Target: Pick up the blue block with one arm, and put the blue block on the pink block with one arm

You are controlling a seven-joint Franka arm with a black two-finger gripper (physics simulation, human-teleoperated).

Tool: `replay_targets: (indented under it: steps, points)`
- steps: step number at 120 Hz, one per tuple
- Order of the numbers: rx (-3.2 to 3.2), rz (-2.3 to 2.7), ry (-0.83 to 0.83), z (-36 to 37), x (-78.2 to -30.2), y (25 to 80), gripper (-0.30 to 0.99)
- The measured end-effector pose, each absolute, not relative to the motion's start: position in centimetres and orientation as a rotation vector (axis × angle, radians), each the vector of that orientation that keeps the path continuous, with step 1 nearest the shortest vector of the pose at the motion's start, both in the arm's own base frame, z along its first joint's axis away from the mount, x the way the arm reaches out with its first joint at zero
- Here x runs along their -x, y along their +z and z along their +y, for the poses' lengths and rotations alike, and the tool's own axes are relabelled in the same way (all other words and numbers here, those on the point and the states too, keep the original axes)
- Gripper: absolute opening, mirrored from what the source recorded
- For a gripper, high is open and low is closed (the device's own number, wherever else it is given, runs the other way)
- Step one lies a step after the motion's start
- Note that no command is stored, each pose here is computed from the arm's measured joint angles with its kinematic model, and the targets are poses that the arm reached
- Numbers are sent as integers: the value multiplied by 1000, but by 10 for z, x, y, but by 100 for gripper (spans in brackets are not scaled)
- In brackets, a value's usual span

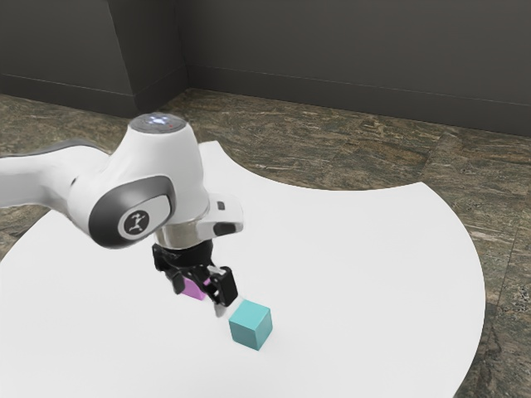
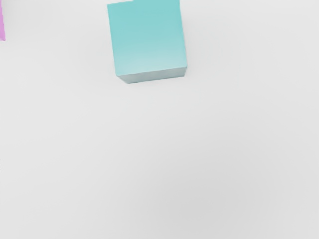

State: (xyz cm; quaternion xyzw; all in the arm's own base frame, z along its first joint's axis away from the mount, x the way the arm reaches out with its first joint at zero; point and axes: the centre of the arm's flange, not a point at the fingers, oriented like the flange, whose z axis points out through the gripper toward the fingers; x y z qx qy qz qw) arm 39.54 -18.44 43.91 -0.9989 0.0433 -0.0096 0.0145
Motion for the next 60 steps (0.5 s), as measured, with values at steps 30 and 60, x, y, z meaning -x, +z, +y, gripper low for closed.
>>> replay_targets:
  steps: [30,60]
  points:
    - [3235,-187,-304,-170,-409,398,69]
    - [3309,-259,-219,-175,-428,343,69]
